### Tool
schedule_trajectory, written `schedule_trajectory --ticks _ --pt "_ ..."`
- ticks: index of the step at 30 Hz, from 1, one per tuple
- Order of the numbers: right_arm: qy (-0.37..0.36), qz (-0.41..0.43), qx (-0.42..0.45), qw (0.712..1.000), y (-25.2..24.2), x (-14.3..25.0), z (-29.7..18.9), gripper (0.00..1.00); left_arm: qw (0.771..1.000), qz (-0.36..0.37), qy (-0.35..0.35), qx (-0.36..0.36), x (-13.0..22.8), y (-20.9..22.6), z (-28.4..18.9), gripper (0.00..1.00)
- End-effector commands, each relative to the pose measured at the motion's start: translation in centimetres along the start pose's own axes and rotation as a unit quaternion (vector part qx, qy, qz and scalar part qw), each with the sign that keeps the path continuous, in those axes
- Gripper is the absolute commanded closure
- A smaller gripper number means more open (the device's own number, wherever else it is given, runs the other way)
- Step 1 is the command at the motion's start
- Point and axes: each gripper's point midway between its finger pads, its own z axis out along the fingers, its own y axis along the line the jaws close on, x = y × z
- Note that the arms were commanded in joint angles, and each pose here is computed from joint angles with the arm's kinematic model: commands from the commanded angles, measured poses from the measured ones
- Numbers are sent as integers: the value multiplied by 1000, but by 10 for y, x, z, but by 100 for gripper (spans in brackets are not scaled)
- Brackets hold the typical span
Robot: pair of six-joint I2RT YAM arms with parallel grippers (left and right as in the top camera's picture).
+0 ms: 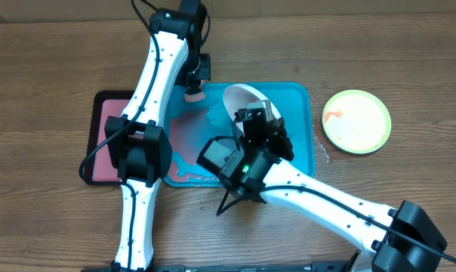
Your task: Clean dirty plates on tray and stack at the side
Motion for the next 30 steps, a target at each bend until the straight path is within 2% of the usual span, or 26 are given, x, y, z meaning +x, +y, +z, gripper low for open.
schedule_trajectory --ticks 1,9,23,27,30 --pt "-89 20 61 994 -26 -32 -17 96 1000 -8 5 -8 2 1 5 96" --pt "-150 6 84 985 -30 -47 -40 96 1000 -8 7 -9 3 1 6 96" --pt "-152 1 79 985 -28 -46 -43 96 1000 -8 7 -9 3 1 6 96" --pt "-121 5 49 991 -18 -36 -38 96 1000 -9 7 -9 3 2 6 96" --pt "-46 4 -13 999 3 -12 -28 96 1000 -9 6 -9 2 1 6 96"
